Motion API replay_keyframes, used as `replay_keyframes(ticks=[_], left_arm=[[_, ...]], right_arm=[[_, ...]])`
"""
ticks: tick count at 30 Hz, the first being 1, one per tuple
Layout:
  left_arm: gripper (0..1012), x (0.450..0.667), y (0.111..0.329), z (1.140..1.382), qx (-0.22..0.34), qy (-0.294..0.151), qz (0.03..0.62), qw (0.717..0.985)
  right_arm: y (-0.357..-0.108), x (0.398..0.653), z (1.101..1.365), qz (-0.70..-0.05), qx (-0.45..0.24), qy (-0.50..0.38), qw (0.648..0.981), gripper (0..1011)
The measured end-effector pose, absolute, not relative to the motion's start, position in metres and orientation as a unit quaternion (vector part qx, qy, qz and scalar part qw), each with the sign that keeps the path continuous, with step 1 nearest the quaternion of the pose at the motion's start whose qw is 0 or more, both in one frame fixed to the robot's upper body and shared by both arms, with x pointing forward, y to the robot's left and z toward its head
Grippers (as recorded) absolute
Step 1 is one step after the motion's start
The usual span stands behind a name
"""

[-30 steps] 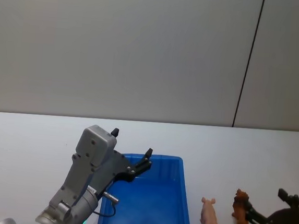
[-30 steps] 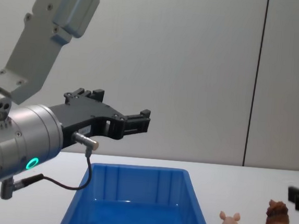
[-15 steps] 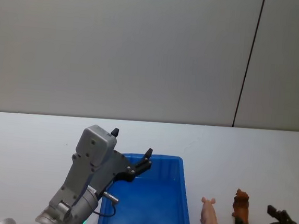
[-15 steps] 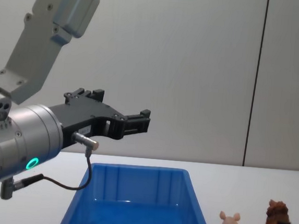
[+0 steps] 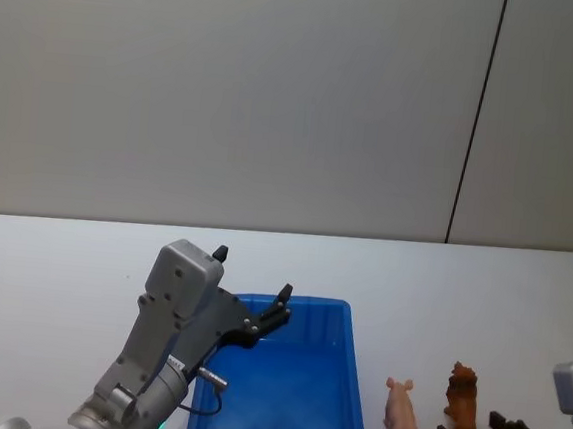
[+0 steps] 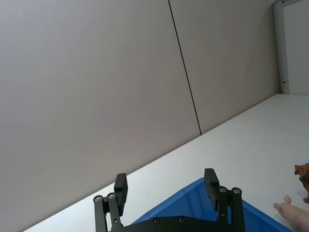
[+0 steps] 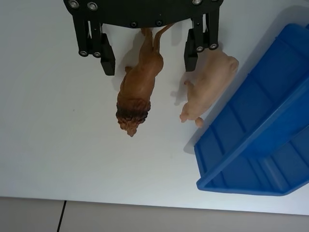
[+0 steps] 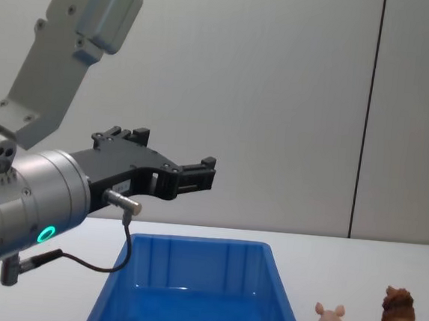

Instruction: Pick up the two dolls from the table and place them into the box.

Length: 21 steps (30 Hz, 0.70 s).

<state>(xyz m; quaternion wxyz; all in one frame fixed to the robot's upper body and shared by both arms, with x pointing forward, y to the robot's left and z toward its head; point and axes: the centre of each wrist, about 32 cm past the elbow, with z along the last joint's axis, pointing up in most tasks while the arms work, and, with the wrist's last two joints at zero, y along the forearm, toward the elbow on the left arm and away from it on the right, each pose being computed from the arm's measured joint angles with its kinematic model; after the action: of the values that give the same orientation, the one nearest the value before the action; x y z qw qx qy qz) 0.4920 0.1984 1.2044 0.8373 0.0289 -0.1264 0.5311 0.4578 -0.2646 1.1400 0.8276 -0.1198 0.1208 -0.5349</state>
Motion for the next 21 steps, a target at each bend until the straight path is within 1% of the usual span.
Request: replay_keyframes(ticks=[3,4,6,7,11,13,14,15,18,20,21], left_arm=[[1001,0.492,0.1984,1.2044,0.029,-0.126,0.531,0.837],[1001,0.492,0.1984,1.2044,0.029,-0.126,0.531,0.837],[1001,0.492,0.1984,1.2044,0.029,-0.126,0.531,0.837],[1001,0.492,0.1984,1.2044,0.029,-0.126,0.531,0.837],[1001,0.492,0.1984,1.2044,0.029,-0.126,0.531,0.837],[1001,0.492,0.1984,1.2044,0.029,-0.126,0.531,0.837],[1001,0.492,0.1984,1.2044,0.029,-0.126,0.531,0.837],[1001,0.492,0.1984,1.2044,0.029,-0.126,0.531,0.837],[1001,0.492,0.1984,1.2044,0.029,-0.126,0.531,0.837],[1001,0.492,0.1984,1.2044,0.029,-0.126,0.531,0.837],[1001,0.492,0.1984,1.2044,0.029,-0.126,0.531,0.837]], right_arm=[[-0.2636,0.4592,1.1382,-0.535,-0.12,0.127,0.827,831],[-0.263,0.4602,1.1373,-0.535,-0.12,0.131,0.826,790],[-0.2625,0.461,1.1365,-0.535,-0.12,0.134,0.825,755],[-0.262,0.4617,1.1356,-0.536,-0.12,0.138,0.824,704],[-0.2606,0.4634,1.1341,-0.538,-0.119,0.144,0.822,597],[-0.2597,0.4645,1.1337,-0.54,-0.117,0.146,0.821,517],[-0.2595,0.4648,1.1337,-0.541,-0.116,0.147,0.82,503],[-0.2592,0.4651,1.1336,-0.542,-0.116,0.148,0.819,453],[-0.2583,0.4661,1.1337,-0.545,-0.114,0.149,0.817,358],[-0.2576,0.4666,1.1341,-0.548,-0.112,0.147,0.816,306],[-0.2575,0.4668,1.1342,-0.549,-0.112,0.146,0.815,306]])
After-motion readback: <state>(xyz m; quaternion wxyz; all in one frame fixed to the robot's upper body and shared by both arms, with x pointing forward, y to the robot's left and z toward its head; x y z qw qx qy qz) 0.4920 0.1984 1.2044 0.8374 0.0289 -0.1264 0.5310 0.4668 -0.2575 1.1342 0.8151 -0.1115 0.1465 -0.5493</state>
